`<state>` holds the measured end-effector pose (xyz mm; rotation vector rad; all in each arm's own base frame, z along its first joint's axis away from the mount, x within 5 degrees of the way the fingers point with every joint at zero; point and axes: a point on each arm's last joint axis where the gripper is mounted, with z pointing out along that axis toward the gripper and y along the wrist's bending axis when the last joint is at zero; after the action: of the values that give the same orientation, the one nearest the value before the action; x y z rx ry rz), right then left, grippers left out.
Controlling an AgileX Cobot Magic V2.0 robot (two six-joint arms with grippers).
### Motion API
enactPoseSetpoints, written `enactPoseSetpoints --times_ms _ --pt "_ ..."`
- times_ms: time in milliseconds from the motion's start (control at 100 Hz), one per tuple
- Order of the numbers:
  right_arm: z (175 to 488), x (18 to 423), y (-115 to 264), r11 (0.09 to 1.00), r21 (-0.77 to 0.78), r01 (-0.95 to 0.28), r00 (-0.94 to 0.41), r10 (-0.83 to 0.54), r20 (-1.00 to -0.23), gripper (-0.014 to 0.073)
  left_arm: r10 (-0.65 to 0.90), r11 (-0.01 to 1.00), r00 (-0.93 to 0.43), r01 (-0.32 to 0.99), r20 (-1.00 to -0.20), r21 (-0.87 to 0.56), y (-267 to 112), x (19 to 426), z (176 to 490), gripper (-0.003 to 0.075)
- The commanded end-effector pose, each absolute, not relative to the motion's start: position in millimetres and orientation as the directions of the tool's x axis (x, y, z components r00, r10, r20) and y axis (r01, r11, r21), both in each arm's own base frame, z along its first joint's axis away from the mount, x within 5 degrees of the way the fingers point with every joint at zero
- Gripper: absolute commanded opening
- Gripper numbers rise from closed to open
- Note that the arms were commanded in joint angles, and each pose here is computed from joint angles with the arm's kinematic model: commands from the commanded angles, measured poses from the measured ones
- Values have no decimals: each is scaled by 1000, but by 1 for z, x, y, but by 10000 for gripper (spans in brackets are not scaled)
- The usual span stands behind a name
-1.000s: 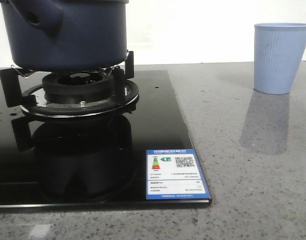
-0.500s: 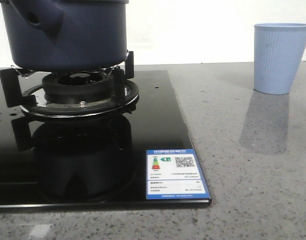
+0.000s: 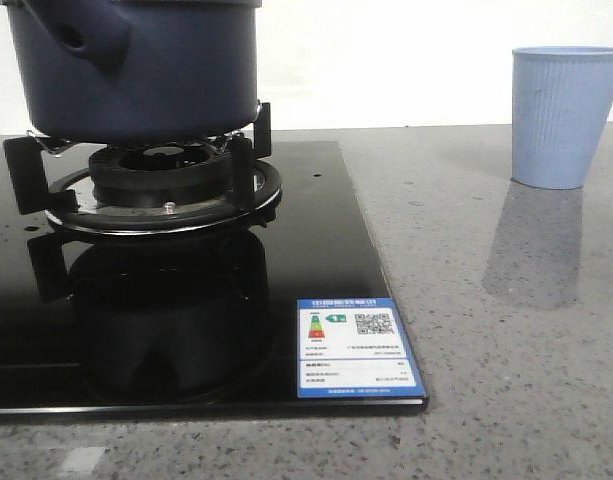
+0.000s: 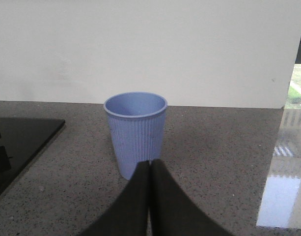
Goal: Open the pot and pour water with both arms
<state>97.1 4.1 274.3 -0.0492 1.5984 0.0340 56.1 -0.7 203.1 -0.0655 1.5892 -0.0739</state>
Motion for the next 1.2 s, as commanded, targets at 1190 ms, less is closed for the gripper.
enactPoseSetpoints --times_ms 1190 --pt "258 83 -9 994 -28 107 -32 -25 -999 -66 -107 994 42 11 -993 -106 -1 56 200 -19"
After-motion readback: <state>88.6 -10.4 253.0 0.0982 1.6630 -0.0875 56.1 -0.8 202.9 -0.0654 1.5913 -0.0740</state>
